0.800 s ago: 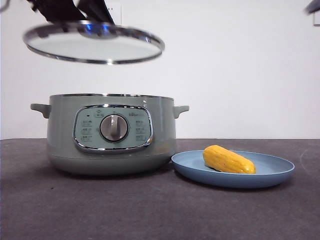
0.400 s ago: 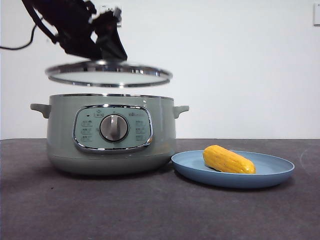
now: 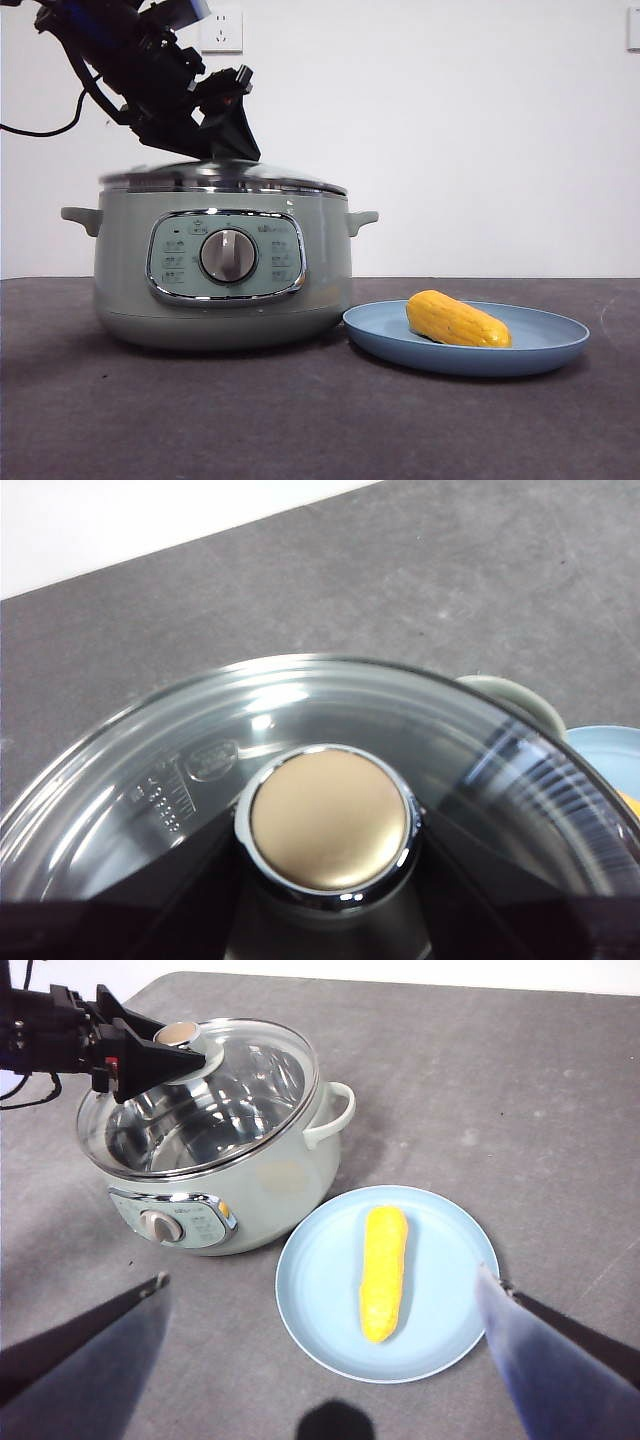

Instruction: Take the corn out from the steamer,put the corn on the plate,close the lid

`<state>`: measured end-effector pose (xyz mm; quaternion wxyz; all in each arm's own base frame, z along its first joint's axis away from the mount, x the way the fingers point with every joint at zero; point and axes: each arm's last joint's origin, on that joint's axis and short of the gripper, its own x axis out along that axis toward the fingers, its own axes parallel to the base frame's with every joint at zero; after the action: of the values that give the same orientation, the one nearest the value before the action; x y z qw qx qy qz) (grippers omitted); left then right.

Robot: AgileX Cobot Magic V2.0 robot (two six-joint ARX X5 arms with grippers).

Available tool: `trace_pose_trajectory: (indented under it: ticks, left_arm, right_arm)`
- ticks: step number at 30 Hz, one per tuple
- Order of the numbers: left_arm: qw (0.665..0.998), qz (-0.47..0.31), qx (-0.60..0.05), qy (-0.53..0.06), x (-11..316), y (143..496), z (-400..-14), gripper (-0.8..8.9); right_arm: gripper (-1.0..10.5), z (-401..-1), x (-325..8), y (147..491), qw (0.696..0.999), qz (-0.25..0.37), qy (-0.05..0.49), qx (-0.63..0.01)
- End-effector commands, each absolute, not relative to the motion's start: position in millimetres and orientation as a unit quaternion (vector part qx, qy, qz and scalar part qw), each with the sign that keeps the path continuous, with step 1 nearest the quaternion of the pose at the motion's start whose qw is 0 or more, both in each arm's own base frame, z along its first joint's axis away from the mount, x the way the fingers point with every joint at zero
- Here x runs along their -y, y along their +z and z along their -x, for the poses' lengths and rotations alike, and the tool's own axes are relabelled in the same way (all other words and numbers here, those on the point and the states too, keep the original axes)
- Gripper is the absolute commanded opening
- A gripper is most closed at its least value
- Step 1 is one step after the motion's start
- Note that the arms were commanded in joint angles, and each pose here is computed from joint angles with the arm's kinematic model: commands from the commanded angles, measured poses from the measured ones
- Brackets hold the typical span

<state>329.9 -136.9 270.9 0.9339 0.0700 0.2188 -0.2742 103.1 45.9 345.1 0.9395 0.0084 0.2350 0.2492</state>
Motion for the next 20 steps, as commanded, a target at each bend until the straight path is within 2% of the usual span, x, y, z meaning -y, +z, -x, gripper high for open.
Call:
trace_pose_trajectory:
  ticks: [1, 9, 17, 18, 20]
  left_arm:
    - [0.938, -0.073, -0.193, -0.278, 138, 277, -332, -0.08]
    - [0.938, -0.079, -0.201, -0.271, 138, 274, -333, -0.08]
    - [0.928, -0.087, -0.254, -0.257, 134, 265, -329, 0.13]
    - [0.927, -0.088, -0.258, -0.257, 134, 264, -328, 0.57]
    - [0.926, -0.088, -0.261, -0.258, 134, 264, -328, 2.14]
  right_arm:
    - [5.1, -103, -46, 344, 0.939, -0.011, 0.249, -0.237]
    - [5.1, -103, -46, 344, 0.939, -0.011, 0.249, -0.237]
    - [5.1, -103, -46, 344, 0.939, -0.011, 0.249, -0.237]
    - [5.1, -103, -46, 344, 0.939, -0.011, 0.249, -0.237]
    - [5.1, -103, -46, 344, 0.939, -0.011, 0.250, -0.237]
